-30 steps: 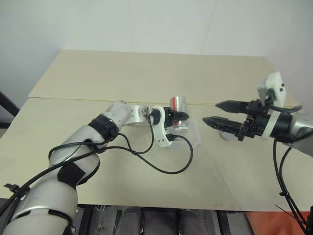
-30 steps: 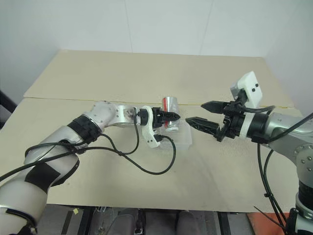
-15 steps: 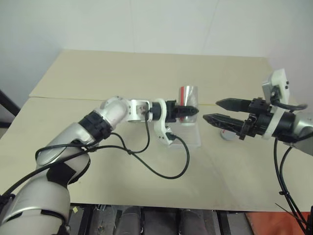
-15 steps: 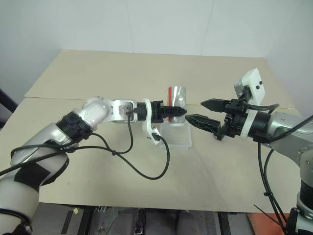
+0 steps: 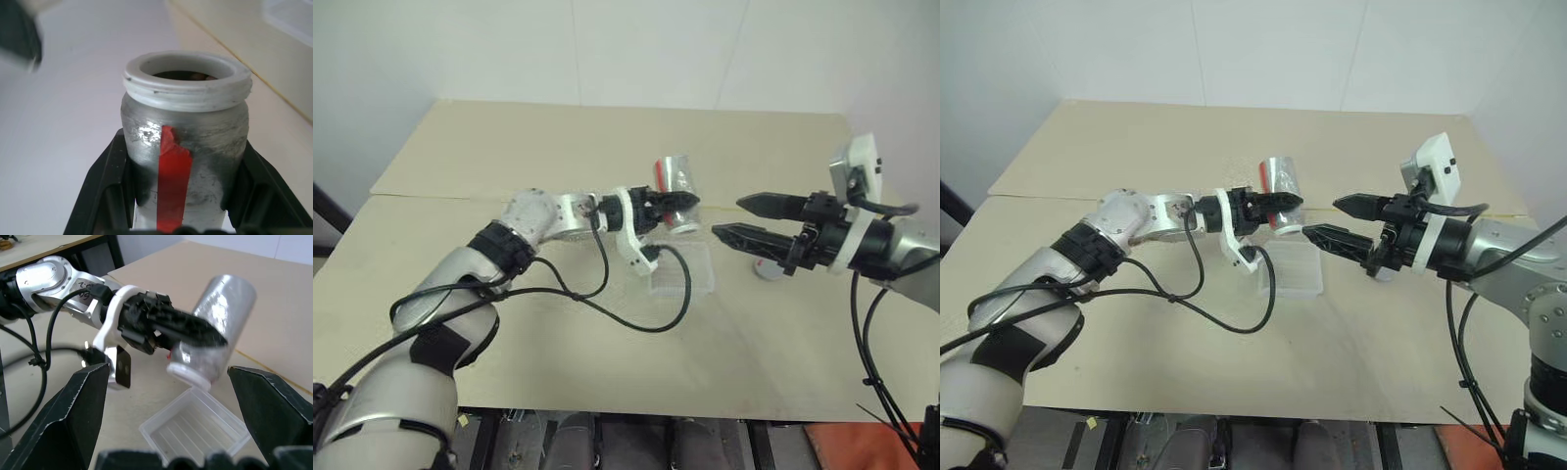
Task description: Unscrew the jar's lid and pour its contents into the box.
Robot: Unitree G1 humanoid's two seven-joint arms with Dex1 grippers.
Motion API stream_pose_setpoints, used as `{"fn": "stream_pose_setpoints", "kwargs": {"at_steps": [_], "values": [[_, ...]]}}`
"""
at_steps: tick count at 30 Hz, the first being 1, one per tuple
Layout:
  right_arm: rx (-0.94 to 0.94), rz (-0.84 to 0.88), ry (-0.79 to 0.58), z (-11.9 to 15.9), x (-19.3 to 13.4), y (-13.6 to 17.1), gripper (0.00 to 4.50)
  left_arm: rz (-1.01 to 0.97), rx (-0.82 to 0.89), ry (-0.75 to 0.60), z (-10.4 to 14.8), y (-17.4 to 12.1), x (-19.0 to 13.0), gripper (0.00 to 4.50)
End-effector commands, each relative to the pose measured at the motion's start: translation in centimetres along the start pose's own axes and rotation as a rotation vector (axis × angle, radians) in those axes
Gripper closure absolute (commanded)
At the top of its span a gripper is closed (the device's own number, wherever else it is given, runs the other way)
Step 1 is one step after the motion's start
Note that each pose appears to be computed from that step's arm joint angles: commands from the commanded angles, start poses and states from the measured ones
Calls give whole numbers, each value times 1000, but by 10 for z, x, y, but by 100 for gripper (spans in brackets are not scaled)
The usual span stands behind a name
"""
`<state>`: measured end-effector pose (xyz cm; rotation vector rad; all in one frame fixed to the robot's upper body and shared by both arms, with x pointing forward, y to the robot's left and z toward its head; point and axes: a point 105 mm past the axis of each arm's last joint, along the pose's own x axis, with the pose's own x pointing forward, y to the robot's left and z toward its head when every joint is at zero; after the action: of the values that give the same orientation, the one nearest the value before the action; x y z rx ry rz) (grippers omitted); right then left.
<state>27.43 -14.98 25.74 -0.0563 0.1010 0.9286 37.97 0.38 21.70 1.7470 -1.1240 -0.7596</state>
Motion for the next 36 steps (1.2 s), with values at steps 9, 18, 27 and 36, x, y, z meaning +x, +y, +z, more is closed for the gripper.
{"fn": "stream_pose_setpoints", "kwargs": {"at_steps": [9, 18, 27, 36], "values": [[5, -7, -43, 6, -6, 3, 5, 281, -1325, 421, -77, -2, -54, 254], [33, -7, -62, 4, -5, 5, 5, 471, -1702, 720, -82, -49, -106, 254], [40, -15, -72, 1, -4, 7, 5, 596, -1880, 582, -55, -56, -113, 254], [29, -31, -66, -9, 0, 10, 5, 593, -1778, 456, -39, -46, -111, 254]]}}
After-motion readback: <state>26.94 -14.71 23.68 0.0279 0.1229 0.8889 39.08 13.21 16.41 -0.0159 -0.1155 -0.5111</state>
